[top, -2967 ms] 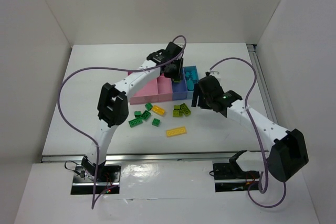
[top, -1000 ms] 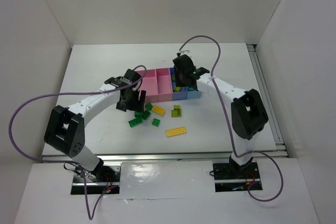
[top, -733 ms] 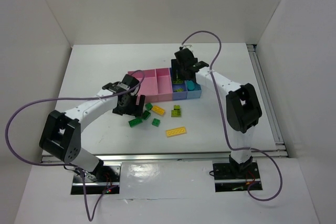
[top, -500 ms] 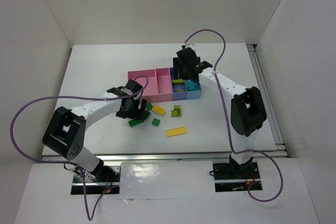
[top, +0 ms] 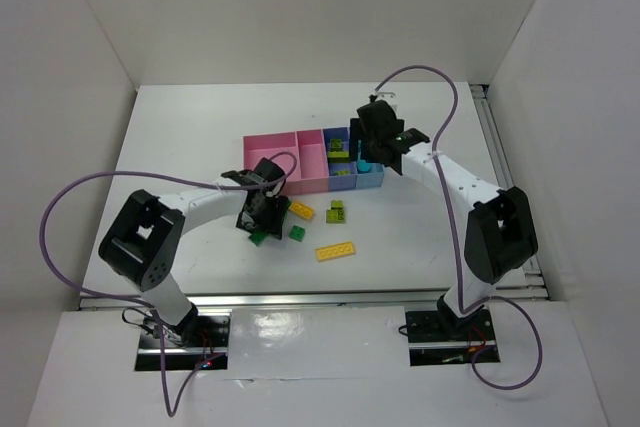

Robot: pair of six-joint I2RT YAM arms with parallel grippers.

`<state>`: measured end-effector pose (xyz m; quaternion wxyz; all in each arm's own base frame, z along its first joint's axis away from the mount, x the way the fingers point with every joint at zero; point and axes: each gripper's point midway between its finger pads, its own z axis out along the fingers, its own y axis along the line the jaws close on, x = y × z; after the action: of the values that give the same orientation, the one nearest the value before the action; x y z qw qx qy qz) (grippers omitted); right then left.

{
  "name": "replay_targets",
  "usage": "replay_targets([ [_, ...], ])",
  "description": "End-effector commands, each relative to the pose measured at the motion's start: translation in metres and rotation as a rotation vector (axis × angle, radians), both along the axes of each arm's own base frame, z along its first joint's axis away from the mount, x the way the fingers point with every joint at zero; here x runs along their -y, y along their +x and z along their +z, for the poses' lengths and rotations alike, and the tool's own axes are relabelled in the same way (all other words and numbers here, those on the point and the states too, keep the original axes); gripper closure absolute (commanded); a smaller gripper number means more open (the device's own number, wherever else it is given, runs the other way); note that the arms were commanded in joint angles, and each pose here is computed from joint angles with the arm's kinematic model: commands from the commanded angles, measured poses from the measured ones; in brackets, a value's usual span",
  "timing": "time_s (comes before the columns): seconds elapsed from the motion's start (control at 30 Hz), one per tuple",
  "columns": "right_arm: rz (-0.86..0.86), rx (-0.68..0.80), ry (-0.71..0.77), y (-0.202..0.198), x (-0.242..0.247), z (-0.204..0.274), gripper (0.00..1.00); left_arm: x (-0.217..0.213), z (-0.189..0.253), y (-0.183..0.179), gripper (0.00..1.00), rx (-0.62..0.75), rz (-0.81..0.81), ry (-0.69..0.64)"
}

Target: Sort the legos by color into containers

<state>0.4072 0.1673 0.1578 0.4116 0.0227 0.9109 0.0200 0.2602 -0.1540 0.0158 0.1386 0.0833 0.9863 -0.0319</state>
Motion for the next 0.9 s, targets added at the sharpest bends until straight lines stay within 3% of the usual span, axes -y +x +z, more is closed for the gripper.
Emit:
replay_targets([
  [0.0,-0.031,0.040,0.023,-0.004,0.012,0.019,0.16,-0.001,-0.008,-0.023,0.27,-0.057,0.027,0.050],
  [0.13,-0.021,0.030,0.009,-0.005,0.016,0.015,0.16,-0.004,-0.008,-0.027,0.35,-0.052,0.056,0.065],
  [0.27,-0.021,0.039,0.014,-0.003,0.015,0.019,0.21,-0.001,-0.004,-0.024,0.64,-0.047,0.039,0.077],
  [0.3,-0.021,0.039,0.014,-0.003,0.015,0.019,0.21,-0.002,-0.005,-0.025,0.77,-0.059,0.039,0.086],
  [0.43,-0.021,0.031,0.010,-0.004,0.016,0.015,0.22,0.002,0.018,-0.024,0.93,-0.054,-0.021,0.065],
  [0.67,-0.035,0.037,-0.002,-0.005,0.020,0.021,0.22,0.015,0.096,0.016,0.94,0.092,-0.018,-0.087],
  [0.7,-0.035,0.037,-0.002,-0.005,0.020,0.021,0.22,0.018,0.117,0.034,0.94,0.157,-0.001,-0.110],
  [0.87,-0.048,0.048,0.003,-0.008,0.022,0.027,0.22,0.017,0.138,0.100,0.94,0.236,0.093,-0.106],
])
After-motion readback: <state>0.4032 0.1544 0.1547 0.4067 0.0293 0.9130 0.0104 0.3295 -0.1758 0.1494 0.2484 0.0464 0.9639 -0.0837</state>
